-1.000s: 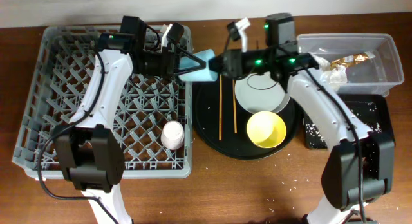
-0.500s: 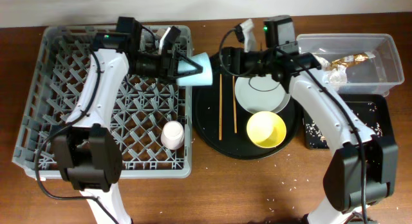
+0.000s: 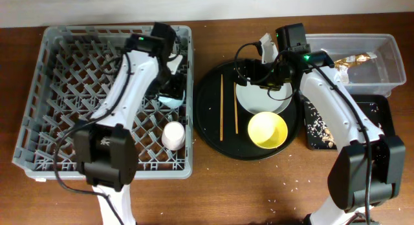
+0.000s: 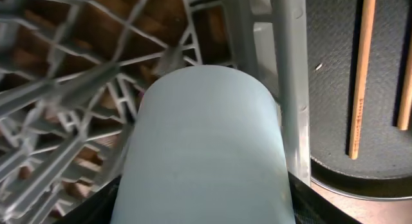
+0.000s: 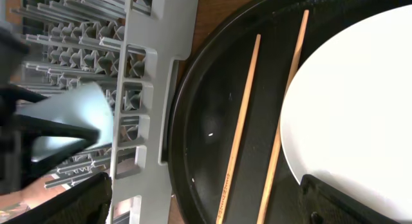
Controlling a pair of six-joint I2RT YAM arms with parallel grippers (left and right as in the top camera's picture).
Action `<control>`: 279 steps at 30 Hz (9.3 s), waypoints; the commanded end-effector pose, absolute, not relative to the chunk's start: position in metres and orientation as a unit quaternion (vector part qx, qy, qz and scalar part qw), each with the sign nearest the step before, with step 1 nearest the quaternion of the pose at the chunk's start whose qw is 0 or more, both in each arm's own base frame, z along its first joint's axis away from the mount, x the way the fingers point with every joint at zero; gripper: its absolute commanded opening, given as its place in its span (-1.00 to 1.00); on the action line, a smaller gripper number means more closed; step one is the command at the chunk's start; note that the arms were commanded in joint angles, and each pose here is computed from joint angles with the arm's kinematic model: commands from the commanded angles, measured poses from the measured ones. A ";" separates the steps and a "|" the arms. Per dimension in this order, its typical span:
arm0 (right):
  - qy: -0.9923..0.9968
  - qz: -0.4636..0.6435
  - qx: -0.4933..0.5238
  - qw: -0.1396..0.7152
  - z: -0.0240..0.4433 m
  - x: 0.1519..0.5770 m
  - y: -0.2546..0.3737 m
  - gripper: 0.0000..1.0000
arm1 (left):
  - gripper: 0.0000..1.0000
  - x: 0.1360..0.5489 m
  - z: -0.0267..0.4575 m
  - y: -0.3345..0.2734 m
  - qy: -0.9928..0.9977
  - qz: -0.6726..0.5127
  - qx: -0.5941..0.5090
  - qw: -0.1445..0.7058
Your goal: Sort waste into correct bins and load items into the dishwasher rack
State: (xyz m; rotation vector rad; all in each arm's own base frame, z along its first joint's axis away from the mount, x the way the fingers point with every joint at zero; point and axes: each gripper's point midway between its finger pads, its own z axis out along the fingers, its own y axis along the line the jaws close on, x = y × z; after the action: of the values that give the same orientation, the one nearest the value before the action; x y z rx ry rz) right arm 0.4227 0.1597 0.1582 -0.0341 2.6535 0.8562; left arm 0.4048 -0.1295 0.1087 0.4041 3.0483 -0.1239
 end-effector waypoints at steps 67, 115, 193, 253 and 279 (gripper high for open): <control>0.925 0.082 0.237 0.284 0.253 0.347 -0.071 0.97 | -0.17 0.524 0.175 -0.140 0.757 0.542 0.026 0.363; 0.925 0.082 0.237 0.284 0.253 0.347 -0.071 0.97 | -0.99 0.500 0.344 -0.055 0.842 0.403 0.017 0.359; 0.925 0.082 0.237 0.284 0.253 0.347 -0.071 0.97 | -0.05 0.423 0.142 -0.080 0.995 0.003 0.071 0.069; 0.925 0.082 0.237 0.284 0.253 0.347 -0.071 0.97 | -0.29 0.404 0.145 -0.054 0.994 0.113 -0.002 0.011; 0.888 0.054 0.109 0.443 0.356 0.286 -0.008 0.97 | 0.99 0.277 0.419 -0.046 0.931 -0.037 -0.022 0.362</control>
State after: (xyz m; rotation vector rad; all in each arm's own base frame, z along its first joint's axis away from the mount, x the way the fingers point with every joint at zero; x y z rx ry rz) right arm 0.3006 -0.0147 0.3405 0.3286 2.2556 0.1721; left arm 0.2837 -0.0471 0.4233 -0.0546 2.3727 -0.0928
